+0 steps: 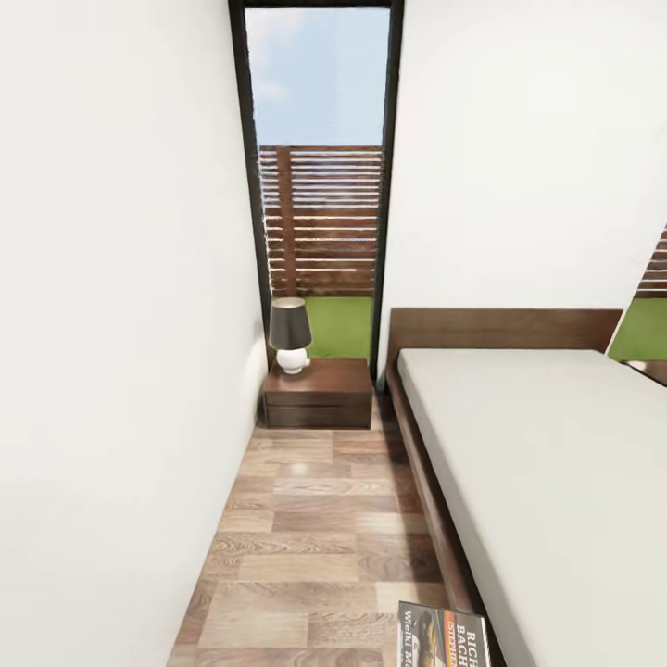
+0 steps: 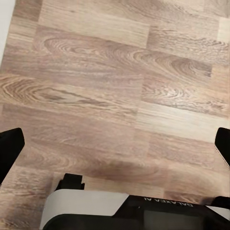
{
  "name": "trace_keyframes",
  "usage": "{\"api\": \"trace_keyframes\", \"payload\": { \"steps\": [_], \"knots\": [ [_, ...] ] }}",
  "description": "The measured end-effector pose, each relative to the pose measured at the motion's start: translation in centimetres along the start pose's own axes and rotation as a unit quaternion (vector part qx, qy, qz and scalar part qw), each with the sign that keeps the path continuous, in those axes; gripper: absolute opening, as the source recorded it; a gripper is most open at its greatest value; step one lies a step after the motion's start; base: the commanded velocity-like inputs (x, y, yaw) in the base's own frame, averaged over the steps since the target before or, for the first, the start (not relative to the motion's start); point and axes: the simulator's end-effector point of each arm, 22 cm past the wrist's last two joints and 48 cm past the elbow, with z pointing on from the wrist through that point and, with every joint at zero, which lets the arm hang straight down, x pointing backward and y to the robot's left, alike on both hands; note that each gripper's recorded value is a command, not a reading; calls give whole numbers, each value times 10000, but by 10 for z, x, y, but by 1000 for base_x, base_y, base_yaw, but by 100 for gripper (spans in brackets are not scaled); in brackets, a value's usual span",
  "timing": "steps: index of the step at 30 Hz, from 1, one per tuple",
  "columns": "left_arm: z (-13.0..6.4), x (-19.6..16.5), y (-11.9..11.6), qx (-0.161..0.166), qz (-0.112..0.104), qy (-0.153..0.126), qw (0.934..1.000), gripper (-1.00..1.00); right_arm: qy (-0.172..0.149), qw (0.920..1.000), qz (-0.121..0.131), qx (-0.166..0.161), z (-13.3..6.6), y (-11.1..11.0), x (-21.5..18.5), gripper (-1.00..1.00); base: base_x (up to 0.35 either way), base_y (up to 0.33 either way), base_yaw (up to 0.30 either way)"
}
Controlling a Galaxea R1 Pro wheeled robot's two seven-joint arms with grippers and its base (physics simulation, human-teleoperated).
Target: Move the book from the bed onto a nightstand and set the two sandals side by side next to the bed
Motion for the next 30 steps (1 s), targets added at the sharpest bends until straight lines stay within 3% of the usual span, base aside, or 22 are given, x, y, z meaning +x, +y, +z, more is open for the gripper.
{"api": "trace_keyframes", "payload": {
  "steps": [9,21,30],
  "knots": [
    [0,0,0,2,0,-3,10000,100,-6,10000,5,1,0,0,0,-100,146,1,-7],
    [0,0,0,3,0,-4,10000,100,-7,10000,5,-3,0,0,-1,-100,2,0,-231],
    [0,0,0,0,0,-4,10000,100,-5,10000,2,-8,0,0,0,-100,176,0,-37]
  ]
}}
